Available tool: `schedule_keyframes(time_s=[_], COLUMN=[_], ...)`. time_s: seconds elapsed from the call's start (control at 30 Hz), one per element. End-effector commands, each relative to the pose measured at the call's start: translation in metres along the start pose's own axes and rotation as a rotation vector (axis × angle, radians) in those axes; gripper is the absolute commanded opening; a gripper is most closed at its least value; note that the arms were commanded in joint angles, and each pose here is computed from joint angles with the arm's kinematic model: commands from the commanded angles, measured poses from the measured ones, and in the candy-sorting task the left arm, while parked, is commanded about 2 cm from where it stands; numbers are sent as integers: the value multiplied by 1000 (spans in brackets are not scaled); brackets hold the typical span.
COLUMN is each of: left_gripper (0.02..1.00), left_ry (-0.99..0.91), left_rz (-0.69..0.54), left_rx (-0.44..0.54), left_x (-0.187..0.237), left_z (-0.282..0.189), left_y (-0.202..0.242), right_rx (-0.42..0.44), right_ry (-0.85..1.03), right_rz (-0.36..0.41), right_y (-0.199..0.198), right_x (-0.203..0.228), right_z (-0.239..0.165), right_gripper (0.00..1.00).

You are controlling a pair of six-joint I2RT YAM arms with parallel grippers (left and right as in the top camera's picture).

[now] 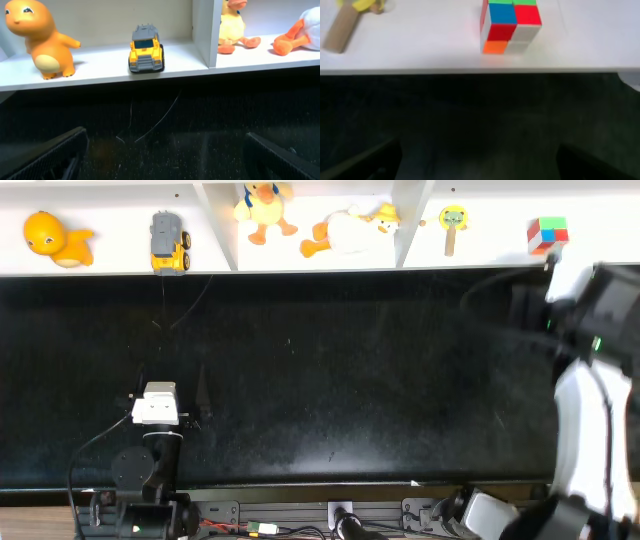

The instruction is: Store Toys

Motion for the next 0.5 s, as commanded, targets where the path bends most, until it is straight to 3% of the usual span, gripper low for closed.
schedule_keyframes(time_s=[0.03,0.23,0.37,0.5], left_gripper=[998,998,998,998], left_ry=[-7,-7,-7,-7], left_rz=[18,18,18,18], left_rx=[0,0,0,0], left_x=[0,-1,0,-1], left_z=[0,0,0,0], left_y=[0,0,0,0], right_rx=[-23,-123,-178,-207], right_ry=[-125,-306,-391,-487], right_rz=[91,12,124,181], right_y=[27,93,104,93], right_x=[12,34,61,84], right_z=[-23,-42,-62,-80], right_gripper=[996,993,996,996])
Point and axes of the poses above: each gripper's point midway between its finger pads, its own z axis out along the fingers, its own y axis along the line the jaws close on, x = y × z, the point moved 7 cm from there along -z, back along the fingers, and after that the axes turned 12 degrees about z, right-handed, at the moved point
